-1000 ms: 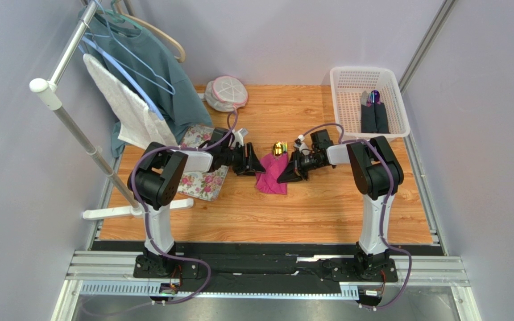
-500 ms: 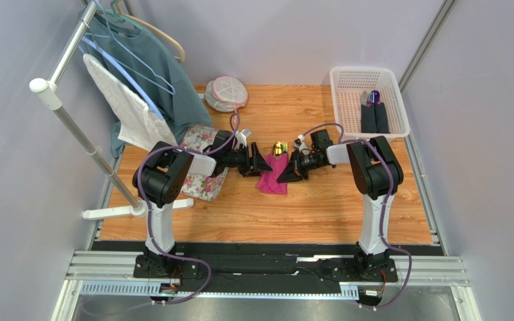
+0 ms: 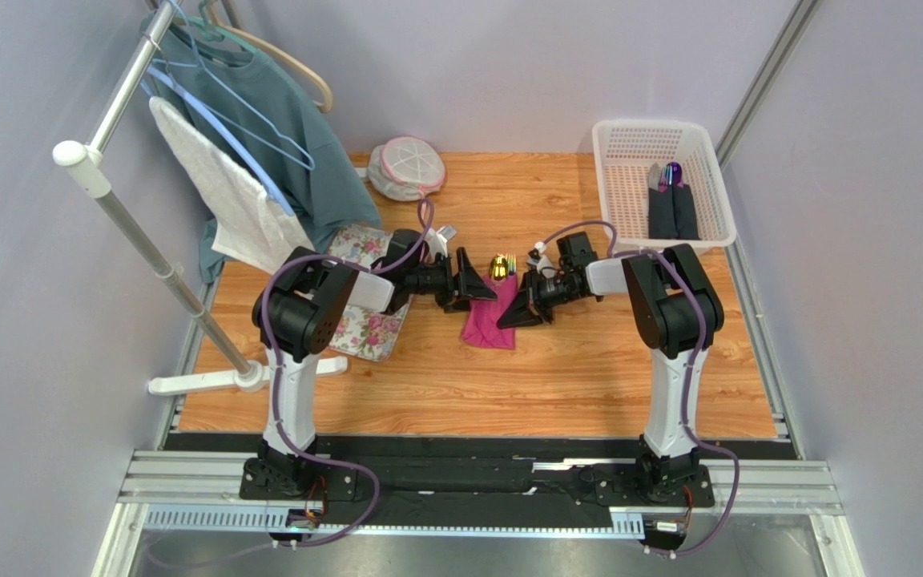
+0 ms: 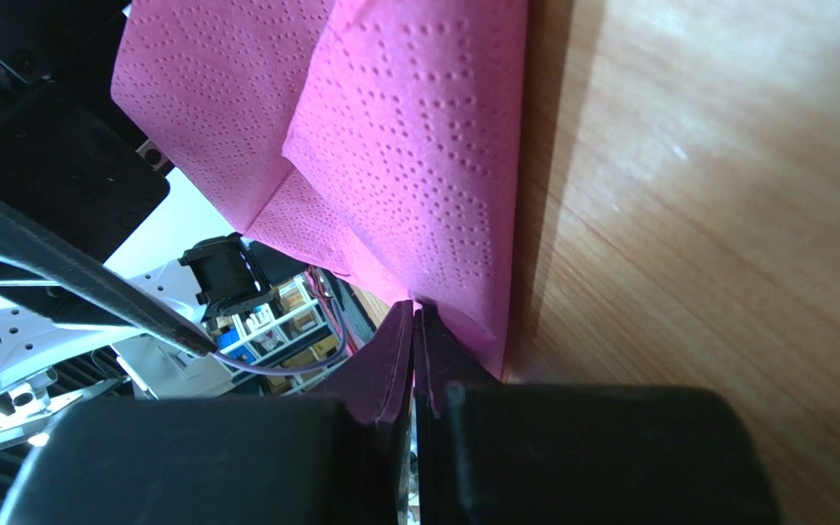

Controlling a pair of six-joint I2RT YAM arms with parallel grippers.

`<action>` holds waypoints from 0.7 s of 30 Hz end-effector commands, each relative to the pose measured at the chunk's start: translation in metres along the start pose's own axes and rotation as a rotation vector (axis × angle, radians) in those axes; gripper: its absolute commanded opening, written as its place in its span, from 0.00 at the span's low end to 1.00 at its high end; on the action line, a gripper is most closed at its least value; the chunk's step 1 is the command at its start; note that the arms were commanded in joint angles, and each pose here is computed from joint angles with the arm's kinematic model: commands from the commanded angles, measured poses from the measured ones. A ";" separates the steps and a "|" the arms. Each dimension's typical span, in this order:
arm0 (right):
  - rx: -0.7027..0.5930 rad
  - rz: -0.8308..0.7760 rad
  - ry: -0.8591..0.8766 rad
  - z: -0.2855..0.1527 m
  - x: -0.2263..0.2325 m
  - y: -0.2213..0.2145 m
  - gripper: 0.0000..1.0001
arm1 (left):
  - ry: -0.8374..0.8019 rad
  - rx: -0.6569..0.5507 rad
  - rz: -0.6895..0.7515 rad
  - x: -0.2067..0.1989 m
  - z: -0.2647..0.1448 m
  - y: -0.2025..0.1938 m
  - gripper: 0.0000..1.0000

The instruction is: Place the utensils on the paper napkin and roll it up

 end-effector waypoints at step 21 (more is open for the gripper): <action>-0.099 0.062 -0.200 0.015 -0.035 0.007 0.02 | 0.028 0.014 -0.056 0.010 -0.040 -0.024 0.69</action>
Point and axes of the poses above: each gripper's point midway between its finger pads, its own z axis out along the fingers, its own x axis along the line the jaws close on, y = z × x, the point moved 10 cm from there along -z, back along the fingers, and after that the axes turned 12 degrees about z, right-handed, at the moved point
